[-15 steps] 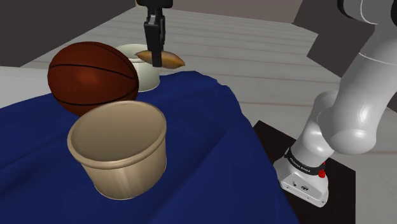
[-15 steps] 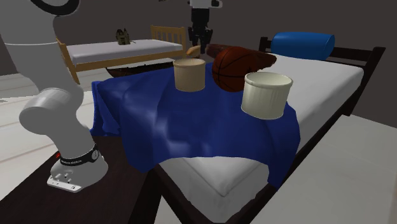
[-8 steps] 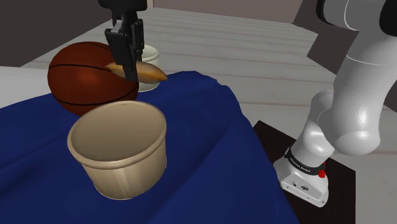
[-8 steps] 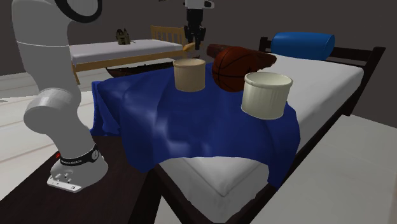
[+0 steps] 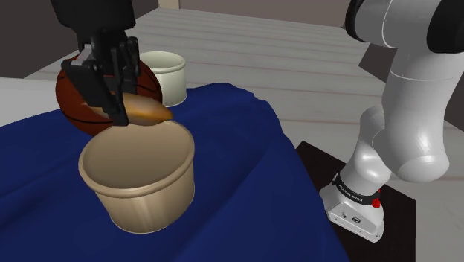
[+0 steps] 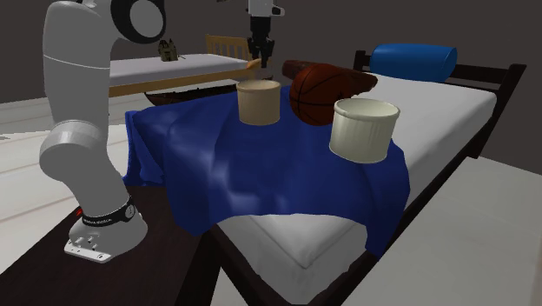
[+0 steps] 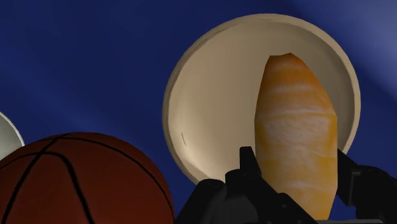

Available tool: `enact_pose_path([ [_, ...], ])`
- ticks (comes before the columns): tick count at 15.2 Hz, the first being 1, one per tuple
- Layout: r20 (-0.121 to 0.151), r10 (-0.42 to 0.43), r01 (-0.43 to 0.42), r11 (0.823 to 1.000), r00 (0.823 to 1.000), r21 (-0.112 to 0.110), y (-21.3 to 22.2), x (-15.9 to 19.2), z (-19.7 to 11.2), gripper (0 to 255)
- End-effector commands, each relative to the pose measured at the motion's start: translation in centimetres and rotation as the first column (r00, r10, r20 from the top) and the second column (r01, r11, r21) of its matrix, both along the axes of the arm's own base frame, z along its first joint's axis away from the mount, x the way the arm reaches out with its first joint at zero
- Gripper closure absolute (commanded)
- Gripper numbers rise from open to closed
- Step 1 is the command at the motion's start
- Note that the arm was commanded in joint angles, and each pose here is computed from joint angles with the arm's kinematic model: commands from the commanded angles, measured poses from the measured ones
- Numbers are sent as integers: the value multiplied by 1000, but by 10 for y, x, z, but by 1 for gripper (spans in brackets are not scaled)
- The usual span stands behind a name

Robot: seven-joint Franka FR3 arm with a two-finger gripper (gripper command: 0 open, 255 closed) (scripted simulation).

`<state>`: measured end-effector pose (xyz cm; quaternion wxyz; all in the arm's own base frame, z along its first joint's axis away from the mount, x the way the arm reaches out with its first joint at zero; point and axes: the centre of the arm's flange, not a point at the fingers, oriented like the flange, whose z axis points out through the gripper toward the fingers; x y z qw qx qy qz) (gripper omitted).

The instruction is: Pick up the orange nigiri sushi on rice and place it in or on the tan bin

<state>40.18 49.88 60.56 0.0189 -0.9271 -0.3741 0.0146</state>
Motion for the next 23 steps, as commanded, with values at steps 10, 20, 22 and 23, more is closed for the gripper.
enact_pose_path([
  [10,0,-1,1,1000,1000,0,2,-1,-62,255],
  [20,0,-1,1,1000,1000,0,2,-1,-62,0],
  [22,0,-1,1,1000,1000,0,2,-1,-62,0],
  [23,0,-1,1,1000,1000,0,2,-1,-62,0],
])
